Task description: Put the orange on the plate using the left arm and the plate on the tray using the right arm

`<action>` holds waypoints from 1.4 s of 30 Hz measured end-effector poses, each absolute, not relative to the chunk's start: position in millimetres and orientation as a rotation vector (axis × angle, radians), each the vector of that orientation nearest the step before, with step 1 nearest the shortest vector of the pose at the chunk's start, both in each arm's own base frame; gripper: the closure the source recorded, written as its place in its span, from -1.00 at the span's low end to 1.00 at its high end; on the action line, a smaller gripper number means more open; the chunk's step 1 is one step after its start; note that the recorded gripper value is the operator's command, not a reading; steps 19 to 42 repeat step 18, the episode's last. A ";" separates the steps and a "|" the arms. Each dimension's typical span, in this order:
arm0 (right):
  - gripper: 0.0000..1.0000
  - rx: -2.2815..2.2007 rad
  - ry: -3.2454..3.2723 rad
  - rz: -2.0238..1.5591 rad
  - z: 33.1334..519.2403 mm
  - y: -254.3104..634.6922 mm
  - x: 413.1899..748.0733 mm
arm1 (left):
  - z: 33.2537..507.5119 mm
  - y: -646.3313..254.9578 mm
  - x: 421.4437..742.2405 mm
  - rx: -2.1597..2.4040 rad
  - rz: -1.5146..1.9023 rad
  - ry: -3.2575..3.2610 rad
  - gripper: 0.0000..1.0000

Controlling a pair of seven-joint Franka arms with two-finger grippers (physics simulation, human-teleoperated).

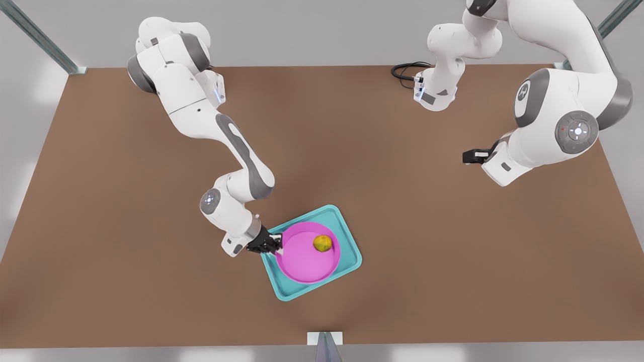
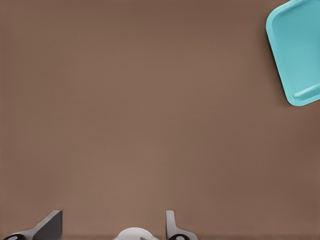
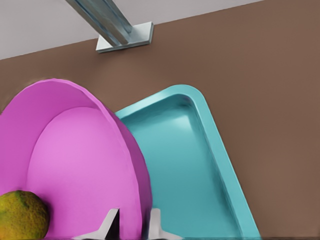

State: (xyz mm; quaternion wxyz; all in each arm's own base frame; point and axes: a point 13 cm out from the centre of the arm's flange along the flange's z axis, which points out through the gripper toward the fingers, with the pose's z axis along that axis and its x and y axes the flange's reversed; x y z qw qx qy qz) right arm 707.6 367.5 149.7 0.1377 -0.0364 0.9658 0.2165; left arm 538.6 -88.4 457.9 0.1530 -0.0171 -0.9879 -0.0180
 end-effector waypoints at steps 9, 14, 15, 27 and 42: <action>-1.00 0.047 2.911 0.412 178.3 164.9 749.6 | 457.0 -88.3 538.6 -0.048 -0.052 -2.831 -1.00; -1.00 -0.086 2.942 -0.022 440.2 -18.7 671.7 | 457.6 -88.3 538.4 -0.047 -0.052 -2.832 -1.00; -1.00 -0.109 2.956 -0.072 467.9 -27.1 648.7 | 456.9 -88.3 538.6 -0.047 -0.053 -2.831 -1.00; -1.00 -0.157 3.045 -0.158 487.8 -41.2 605.8 | 455.0 -88.1 539.0 -0.046 -0.054 -2.827 -1.00; -1.00 -0.157 3.045 -0.158 487.8 -41.2 605.8 | 455.0 -88.1 539.0 -0.046 -0.054 -2.827 -1.00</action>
